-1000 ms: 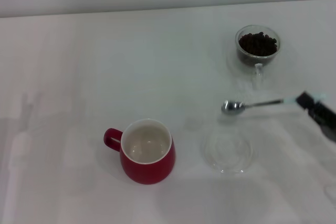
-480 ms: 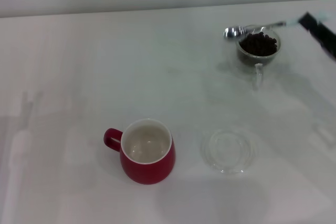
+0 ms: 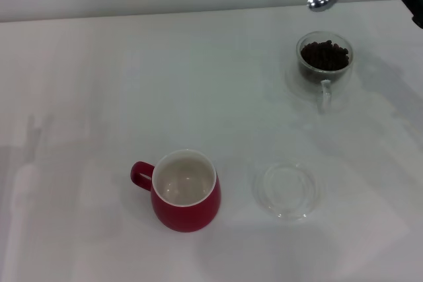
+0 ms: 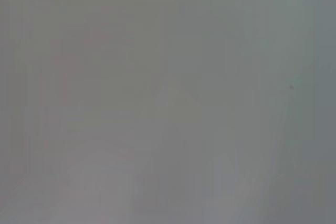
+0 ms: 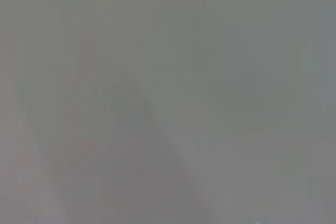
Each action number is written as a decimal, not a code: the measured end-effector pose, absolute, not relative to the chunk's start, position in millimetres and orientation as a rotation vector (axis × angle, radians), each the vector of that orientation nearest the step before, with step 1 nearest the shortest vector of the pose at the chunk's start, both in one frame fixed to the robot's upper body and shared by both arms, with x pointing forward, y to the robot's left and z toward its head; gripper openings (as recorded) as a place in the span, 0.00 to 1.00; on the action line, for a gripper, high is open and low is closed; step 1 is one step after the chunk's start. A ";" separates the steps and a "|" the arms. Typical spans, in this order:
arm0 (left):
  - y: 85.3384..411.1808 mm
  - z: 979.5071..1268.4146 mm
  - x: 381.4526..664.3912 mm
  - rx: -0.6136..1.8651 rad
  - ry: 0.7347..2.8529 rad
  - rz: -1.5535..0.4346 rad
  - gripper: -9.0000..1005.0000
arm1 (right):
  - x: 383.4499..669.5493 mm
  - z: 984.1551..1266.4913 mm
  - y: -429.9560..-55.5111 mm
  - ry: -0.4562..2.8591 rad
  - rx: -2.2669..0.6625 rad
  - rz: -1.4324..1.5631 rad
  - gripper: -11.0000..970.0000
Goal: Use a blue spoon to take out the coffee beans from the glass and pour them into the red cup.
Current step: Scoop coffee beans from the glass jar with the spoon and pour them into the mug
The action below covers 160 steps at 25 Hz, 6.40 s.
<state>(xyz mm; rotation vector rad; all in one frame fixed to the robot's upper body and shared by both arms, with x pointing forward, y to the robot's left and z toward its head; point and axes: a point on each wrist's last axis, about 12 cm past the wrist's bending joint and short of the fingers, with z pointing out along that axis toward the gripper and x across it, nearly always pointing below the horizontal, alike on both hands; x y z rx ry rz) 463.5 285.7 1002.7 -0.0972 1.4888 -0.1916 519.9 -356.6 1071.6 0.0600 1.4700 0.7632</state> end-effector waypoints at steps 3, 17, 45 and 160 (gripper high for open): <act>287.1 1002.7 463.5 -0.095 1.488 -0.186 0.79 | 515.5 1070.0 -361.4 1.465 0.025 0.690 0.16; 286.4 1004.3 464.3 -0.094 1.477 -0.189 0.79 | 488.1 1056.7 -361.5 1.453 -0.102 0.576 0.16; 285.1 1003.7 464.5 -0.096 1.481 -0.192 0.79 | 503.3 1037.7 -355.0 1.601 -0.216 0.391 0.16; 288.5 1001.1 461.4 -0.115 1.494 -0.174 0.79 | 462.2 1032.2 -358.4 1.679 0.603 1.319 0.18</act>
